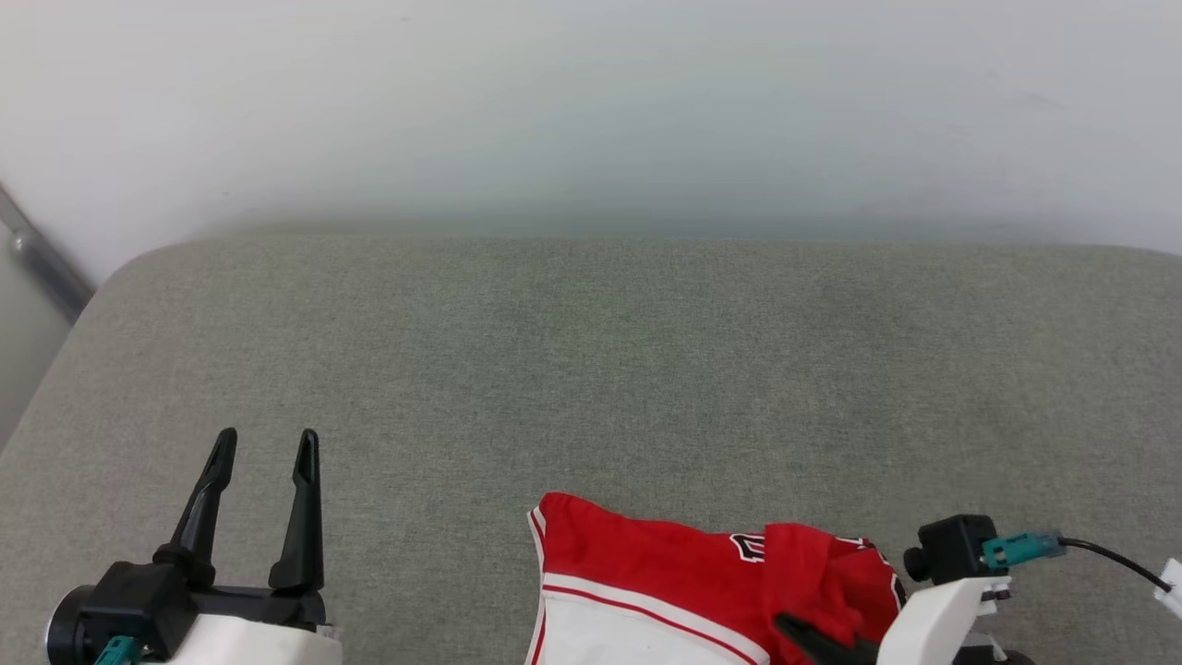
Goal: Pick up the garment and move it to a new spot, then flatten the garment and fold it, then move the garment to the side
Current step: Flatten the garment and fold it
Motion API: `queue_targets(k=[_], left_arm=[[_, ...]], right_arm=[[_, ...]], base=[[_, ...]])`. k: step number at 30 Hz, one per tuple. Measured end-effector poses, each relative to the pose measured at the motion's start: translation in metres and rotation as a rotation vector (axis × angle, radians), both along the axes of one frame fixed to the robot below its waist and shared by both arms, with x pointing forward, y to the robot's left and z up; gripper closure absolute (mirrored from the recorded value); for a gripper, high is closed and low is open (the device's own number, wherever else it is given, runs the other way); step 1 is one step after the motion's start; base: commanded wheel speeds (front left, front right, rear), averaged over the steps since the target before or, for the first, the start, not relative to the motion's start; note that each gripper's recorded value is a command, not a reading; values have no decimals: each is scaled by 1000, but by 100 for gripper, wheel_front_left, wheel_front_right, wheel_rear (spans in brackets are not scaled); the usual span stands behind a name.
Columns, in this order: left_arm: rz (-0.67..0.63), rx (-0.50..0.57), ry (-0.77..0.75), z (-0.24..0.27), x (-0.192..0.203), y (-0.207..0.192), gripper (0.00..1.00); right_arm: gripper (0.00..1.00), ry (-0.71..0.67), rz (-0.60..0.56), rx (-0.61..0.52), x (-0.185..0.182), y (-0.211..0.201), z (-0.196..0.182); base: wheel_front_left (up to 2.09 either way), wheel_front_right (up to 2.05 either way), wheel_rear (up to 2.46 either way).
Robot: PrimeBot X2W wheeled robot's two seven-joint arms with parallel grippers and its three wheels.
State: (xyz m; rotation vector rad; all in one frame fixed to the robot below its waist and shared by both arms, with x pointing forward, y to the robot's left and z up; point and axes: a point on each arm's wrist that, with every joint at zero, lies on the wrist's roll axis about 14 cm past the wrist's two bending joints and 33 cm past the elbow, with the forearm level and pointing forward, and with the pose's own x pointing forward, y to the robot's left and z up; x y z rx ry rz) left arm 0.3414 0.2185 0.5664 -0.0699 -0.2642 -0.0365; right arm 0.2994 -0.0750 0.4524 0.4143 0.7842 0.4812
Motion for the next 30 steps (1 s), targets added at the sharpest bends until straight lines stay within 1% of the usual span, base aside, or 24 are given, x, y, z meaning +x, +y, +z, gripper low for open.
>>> queue_targets(k=[3,8,12,17,18,19,22,27,28,30], left_arm=[[2,-1,5,-1,-1,1,0],[15,-3,19,-6,-2,5,0],[23,-7,25,-7,-1,7,0],[40,-10,35,-10,-2,12,0],[44,-10,38,-11,-2,13,0],[44,-13,43,-13,-2,13,0],[42,-10,54,-16,-2,14,0],[45,-8,46,-13,-2,16,0],[40,-9,45,-13,-1,15,0],[28,-11,45,-13,0,10,0]], right_arm=[[100,14,44,84,1,22,1],[100,40,103,176,7,53,-1],[100,49,147,201,15,74,-5],[99,74,193,189,18,93,-18],[47,83,210,182,17,97,-21],[0,87,232,175,14,102,-23],[0,88,270,189,9,115,-22],[0,43,270,230,13,123,-8],[0,13,265,218,18,121,-4],[0,-80,249,154,34,114,5]], base=[[0,0,0],[0,0,0],[0,0,0],[0,0,0],[0,0,0],[0,0,0],[0,0,0],[0,0,0],[0,0,0],[0,0,0]])
